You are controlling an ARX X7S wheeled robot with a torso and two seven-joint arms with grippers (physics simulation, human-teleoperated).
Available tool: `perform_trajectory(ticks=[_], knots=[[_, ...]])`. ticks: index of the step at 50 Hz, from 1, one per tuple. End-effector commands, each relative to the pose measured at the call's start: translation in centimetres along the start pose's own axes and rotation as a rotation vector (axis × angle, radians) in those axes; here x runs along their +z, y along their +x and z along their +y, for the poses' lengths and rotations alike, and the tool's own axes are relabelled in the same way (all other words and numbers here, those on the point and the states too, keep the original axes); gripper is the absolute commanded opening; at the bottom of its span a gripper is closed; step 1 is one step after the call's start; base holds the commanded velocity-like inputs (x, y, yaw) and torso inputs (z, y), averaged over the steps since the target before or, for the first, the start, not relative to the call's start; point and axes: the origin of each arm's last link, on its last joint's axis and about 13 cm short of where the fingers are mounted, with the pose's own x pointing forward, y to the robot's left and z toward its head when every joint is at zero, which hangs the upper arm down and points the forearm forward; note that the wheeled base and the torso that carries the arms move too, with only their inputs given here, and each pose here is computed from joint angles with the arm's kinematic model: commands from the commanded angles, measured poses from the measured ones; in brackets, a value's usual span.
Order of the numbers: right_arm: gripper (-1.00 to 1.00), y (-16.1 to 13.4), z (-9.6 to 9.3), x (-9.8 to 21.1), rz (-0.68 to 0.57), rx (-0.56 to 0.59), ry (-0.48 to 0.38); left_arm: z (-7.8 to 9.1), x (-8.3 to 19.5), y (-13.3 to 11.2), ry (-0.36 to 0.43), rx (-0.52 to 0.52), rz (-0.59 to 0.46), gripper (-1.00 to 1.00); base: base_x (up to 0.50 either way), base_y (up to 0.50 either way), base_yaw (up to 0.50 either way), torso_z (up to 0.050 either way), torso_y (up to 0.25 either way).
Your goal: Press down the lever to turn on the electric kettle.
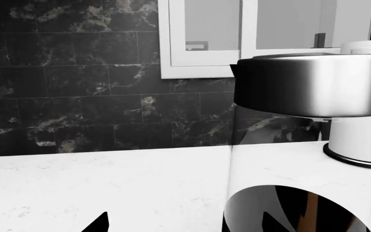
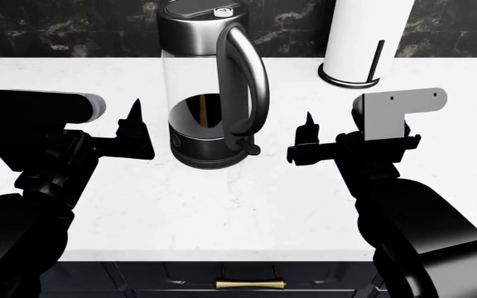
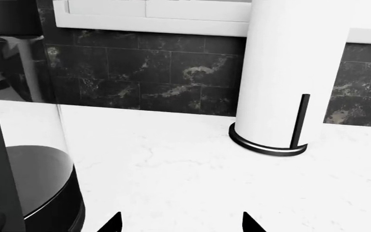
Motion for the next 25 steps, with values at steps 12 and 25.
perform_trajectory(ticks=[12, 25], knots=[[-1.00, 0.0, 0.0, 0.1, 0.018, 0.020, 0.015, 0.0, 0.0, 0.0, -0.003, 0.000, 0.002, 1.00, 0.00, 0.00, 0.00, 0.000, 0.000], [-1.00, -1.5, 0.5, 0.4, 0.010, 0.177, 0.010, 0.0, 0.0, 0.0, -0.003, 0.001, 0.003, 1.00, 0.00, 0.00, 0.00, 0.000, 0.000]])
